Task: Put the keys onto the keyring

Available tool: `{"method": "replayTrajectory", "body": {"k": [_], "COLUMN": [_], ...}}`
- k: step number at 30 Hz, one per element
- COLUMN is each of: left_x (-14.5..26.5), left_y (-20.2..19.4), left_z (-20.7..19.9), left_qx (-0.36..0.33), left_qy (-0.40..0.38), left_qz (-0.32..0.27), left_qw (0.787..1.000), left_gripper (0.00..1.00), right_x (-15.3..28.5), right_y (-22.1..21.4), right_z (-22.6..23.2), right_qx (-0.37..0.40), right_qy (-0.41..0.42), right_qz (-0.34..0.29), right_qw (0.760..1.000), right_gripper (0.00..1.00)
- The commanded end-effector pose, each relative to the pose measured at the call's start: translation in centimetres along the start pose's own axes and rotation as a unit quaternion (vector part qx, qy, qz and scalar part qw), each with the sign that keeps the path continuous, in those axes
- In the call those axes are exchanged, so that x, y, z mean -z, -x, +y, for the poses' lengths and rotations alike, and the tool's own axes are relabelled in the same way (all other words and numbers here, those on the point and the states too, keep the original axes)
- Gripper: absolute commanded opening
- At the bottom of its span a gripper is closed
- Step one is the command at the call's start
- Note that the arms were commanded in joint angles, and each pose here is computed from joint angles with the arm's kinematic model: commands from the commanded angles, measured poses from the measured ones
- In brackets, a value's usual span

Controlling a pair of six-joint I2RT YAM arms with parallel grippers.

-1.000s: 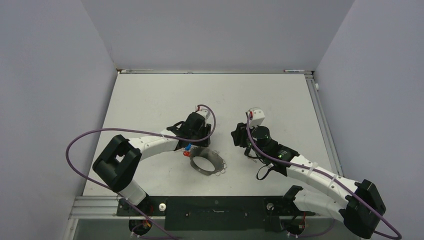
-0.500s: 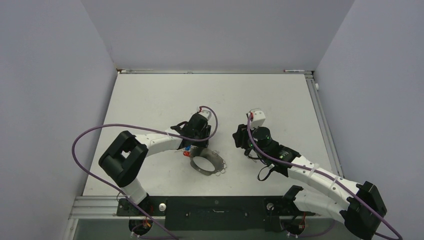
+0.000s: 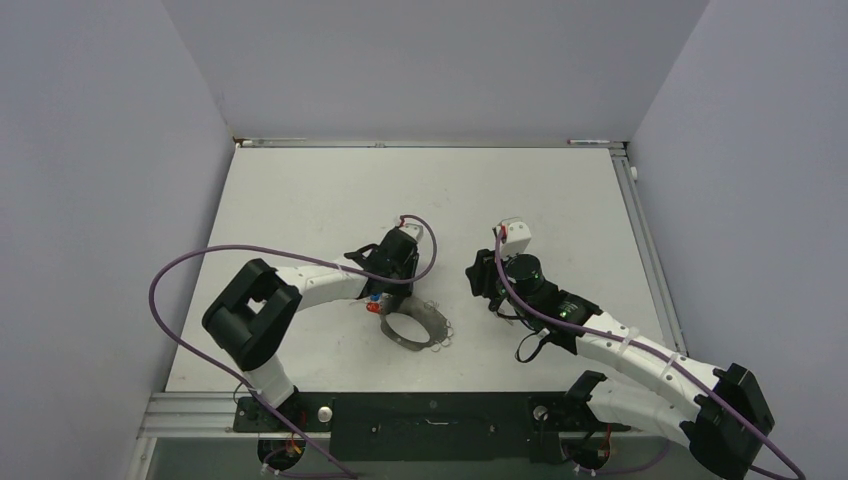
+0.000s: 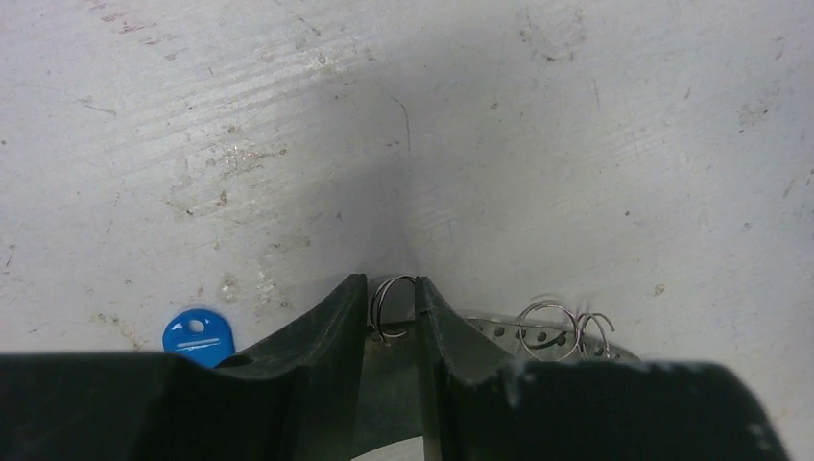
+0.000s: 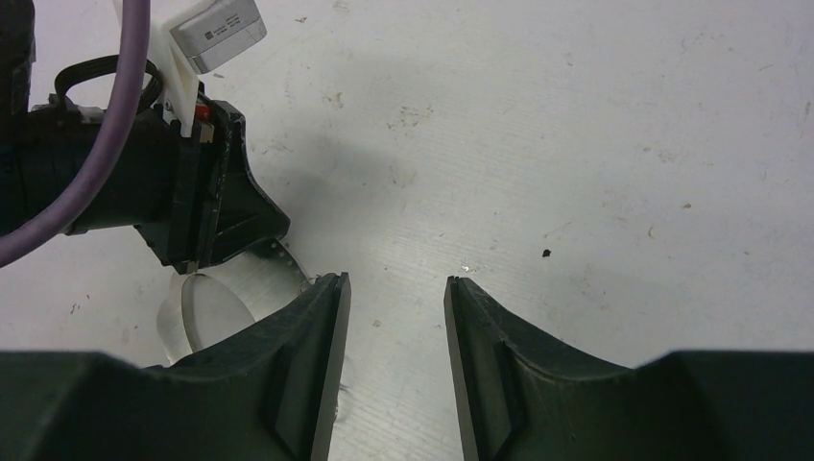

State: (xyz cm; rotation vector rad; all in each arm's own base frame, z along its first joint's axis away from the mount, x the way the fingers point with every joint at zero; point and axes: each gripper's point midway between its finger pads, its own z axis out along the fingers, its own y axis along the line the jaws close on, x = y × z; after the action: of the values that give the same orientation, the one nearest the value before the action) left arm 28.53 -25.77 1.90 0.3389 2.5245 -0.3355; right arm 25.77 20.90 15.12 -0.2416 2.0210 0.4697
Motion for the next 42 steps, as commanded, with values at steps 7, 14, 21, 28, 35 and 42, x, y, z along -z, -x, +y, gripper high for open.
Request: {"method": "replayTrajectory", "body": {"k": [7,14,21,28,35,42], "left_x": [-0.1,2.3,6.6,10.6,15.1,18.1], "left_y": [1.4,3.3,5.3,6.1,6.5,6.0], "left_z": [-1.0,-2.3,-3.9,-5.5,-5.7,-3.6], "left_qx": [0.003,-0.009,-0.035,-0.065,-0.079,-0.089], "left_qy": [-0.008,-0.034,-0.077,-0.103,-0.098,-0.052], "left_qz": [-0.02,-0.067,-0.12,-0.166,-0.174,-0.14], "left_qw": [1.0,0.997,0.989,0.979,0.977,0.985], "left_gripper": [0.05,0.0,0.0,0.0,0.0,0.0], "right_x": [0.4,0.7,1.3,3.1,5.5,5.0], "right_y": [0.7,1.1,2.1,3.8,4.2,3.2], "right_z": [-0.1,0.1,0.7,3.9,9.3,11.3], "right_qx": [0.001,0.006,0.013,0.05,0.069,0.066], "right_qy": [0.003,0.012,0.032,0.137,0.298,0.351], "right_qz": [-0.015,-0.024,-0.044,-0.084,-0.087,-0.062], "right_qw": [1.0,1.0,0.998,0.986,0.948,0.932], "right_gripper": [0.42,0.41,0.41,0.41,0.46,0.62]}}
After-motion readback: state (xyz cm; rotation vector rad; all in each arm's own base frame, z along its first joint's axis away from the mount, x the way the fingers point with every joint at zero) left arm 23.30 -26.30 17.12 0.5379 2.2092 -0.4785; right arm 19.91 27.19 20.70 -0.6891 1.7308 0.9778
